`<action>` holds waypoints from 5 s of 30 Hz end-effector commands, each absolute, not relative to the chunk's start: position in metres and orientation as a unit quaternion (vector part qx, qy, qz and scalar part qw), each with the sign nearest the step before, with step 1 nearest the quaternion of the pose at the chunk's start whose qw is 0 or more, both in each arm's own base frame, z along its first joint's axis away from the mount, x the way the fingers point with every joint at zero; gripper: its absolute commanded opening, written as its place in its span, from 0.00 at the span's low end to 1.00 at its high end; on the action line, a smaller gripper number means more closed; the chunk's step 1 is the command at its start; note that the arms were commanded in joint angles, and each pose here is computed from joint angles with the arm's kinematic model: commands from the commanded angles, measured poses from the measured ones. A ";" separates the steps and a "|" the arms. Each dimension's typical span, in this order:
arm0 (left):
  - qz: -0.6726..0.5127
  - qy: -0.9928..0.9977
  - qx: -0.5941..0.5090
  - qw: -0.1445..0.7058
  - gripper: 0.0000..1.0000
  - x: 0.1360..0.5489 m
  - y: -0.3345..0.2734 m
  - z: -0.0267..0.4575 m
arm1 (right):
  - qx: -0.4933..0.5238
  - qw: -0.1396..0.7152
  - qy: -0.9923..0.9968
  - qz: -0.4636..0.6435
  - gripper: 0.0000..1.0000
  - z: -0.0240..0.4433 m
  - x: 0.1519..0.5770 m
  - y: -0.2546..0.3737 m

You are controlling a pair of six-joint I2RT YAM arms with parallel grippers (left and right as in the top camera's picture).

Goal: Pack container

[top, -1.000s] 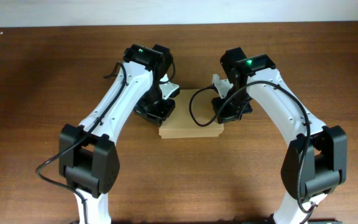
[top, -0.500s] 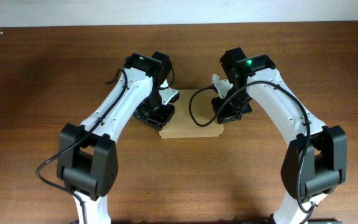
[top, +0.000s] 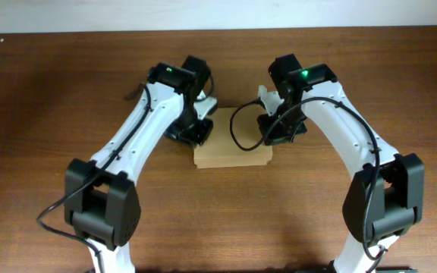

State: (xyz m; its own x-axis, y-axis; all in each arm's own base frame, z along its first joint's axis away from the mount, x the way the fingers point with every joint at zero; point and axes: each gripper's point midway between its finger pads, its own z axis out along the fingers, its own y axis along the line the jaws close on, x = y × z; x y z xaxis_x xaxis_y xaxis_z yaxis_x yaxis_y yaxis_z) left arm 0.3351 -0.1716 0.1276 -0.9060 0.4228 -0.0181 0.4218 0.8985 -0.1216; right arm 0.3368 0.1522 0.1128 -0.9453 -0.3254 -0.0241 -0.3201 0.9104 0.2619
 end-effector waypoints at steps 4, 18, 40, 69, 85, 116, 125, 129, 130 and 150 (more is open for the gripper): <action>0.007 -0.976 -0.133 -0.170 0.02 0.385 -0.127 0.237 | 0.161 -0.105 -0.976 -0.100 0.04 0.197 0.381 0.136; -0.079 -0.961 0.069 -0.254 0.07 0.428 0.049 0.285 | 0.005 -0.234 -0.972 -0.033 0.04 0.274 0.433 -0.013; -0.090 -0.957 0.111 -0.254 1.00 0.423 0.086 0.285 | -0.056 -0.232 -0.971 -0.021 0.99 0.273 0.428 -0.062; -0.090 -0.957 0.111 -0.254 1.00 0.423 0.086 0.285 | -0.050 -0.231 -0.971 -0.029 0.99 0.277 0.423 -0.056; -0.090 -0.957 0.111 -0.254 1.00 0.423 0.086 0.286 | 0.095 -0.579 -0.800 -0.124 0.99 0.327 0.362 0.032; -0.090 -0.957 0.111 -0.254 1.00 0.423 0.086 0.286 | 0.123 -0.639 -0.750 -0.119 0.99 0.174 0.220 0.054; -0.090 -0.957 0.111 -0.254 1.00 0.423 0.086 0.286 | 0.119 -0.619 -0.766 -0.124 0.99 0.147 0.224 0.054; -0.090 -0.957 0.111 -0.254 1.00 0.423 0.086 0.286 | 0.118 -0.618 -0.767 -0.124 0.99 0.146 0.224 0.054; -0.090 -0.957 0.111 -0.254 1.00 0.423 0.086 0.286 | 0.118 -0.618 -0.768 -0.125 0.99 0.146 0.224 0.054; -0.089 -0.956 0.110 -0.255 1.00 0.380 0.079 0.291 | 0.118 -0.618 -0.767 -0.124 0.99 0.146 0.224 0.054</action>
State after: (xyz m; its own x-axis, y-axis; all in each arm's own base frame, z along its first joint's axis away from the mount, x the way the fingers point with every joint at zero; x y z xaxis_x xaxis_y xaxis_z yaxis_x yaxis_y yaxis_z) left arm 0.4105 0.0814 0.2761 -0.8604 -0.1637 -0.4825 -0.2469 0.9624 0.1137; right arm 0.2242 0.0520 0.1466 -0.2144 -0.0335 -0.9762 -0.3283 0.9437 0.0397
